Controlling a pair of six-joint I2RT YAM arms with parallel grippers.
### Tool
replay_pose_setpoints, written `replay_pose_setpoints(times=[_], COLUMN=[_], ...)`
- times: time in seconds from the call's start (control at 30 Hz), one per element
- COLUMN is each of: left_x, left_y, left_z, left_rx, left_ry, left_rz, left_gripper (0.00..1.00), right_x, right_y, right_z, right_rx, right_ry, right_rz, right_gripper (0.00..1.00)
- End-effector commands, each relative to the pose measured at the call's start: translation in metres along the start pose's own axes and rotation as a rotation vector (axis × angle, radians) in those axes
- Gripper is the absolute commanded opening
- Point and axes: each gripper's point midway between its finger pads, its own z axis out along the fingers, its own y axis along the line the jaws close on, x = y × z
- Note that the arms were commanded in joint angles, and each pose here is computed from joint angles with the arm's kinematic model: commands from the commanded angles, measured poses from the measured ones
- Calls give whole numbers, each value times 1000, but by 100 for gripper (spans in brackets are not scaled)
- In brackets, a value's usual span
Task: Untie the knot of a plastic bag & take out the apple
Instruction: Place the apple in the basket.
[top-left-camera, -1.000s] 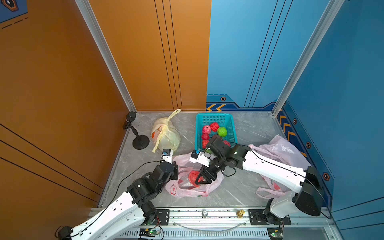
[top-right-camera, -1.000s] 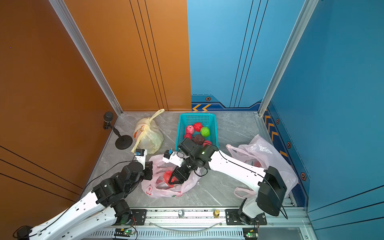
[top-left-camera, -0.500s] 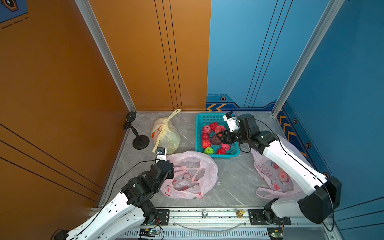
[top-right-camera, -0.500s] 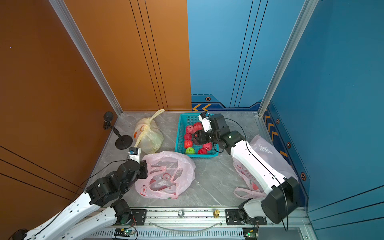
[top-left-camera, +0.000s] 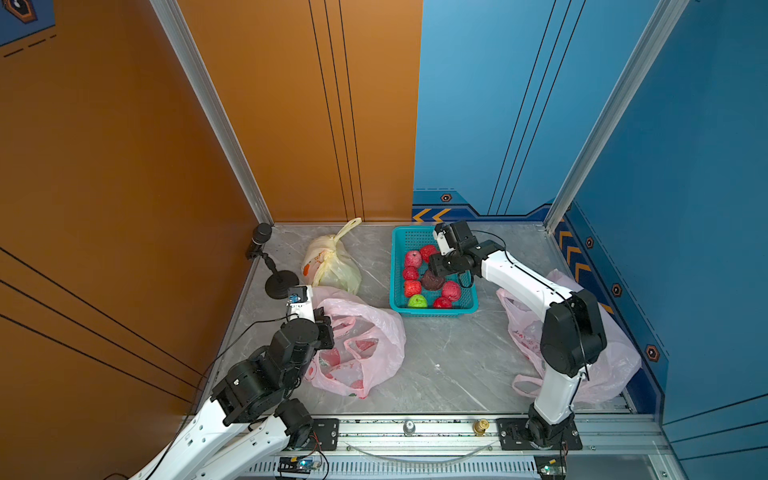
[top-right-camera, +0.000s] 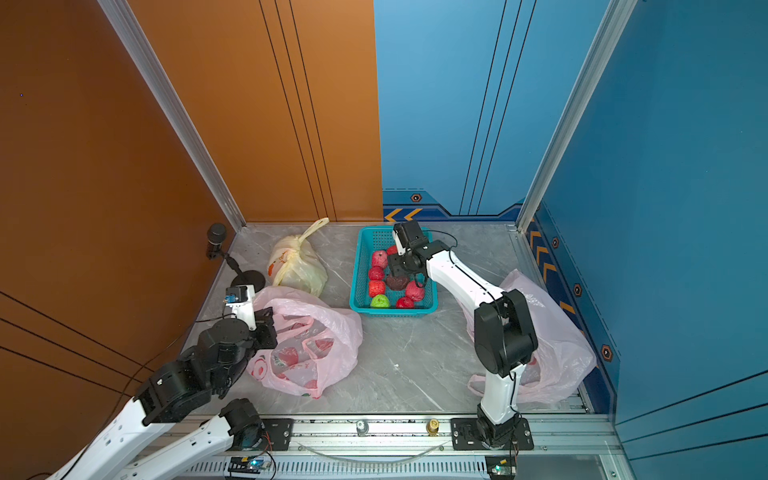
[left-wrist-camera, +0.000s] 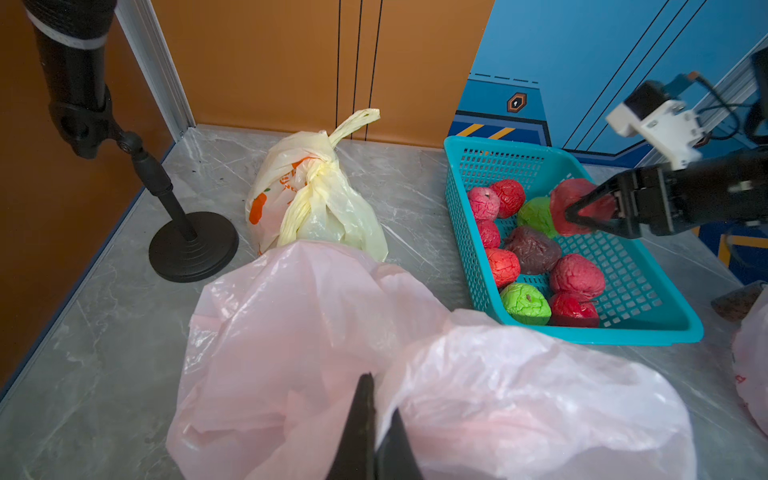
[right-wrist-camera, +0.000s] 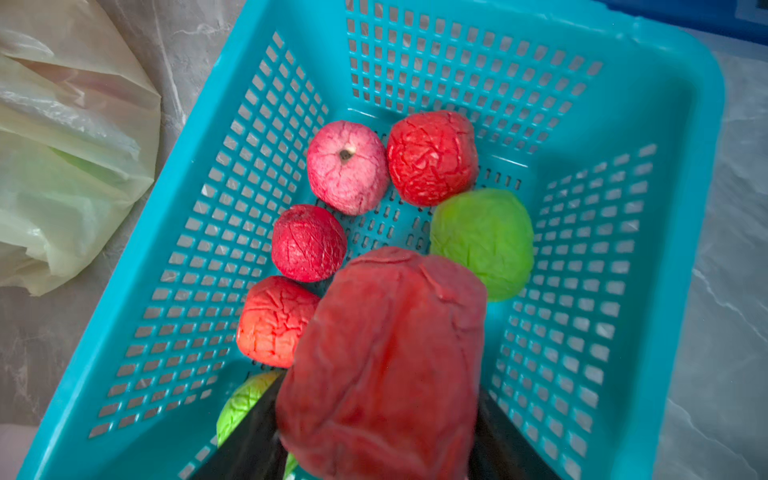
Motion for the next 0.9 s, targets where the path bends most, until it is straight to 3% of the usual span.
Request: replay_pose_setpoints(times=[0.0,0.23,0.37,0.5,0.7,0.87], left_x=[-17,-43,-53,-52,-50,-51], left_y=[-2,-26,-36,-41,-50,-62], left_z=[-6,-6,-5,3,14,24], left_rx=[9,83,106,103,124,156], left_ry=[-32,-65,-80,-61,-34,-3], left_rz=[9,46,66,85,86,87], left_gripper=[0,0,0,0,0,0], right_x=[5,14,10,-3,15,41], right_y=[13,13,30,55,98,137], right_z=[14,34,19,-36,-135,-182], right_rx=[-28,-32,-177,-410,-727,-720], right_ry=[45,93,76,-78,-235,-285], right_rz=[-28,-17,7,19,-125,-330], right_gripper=[64,73,87,86,76,82])
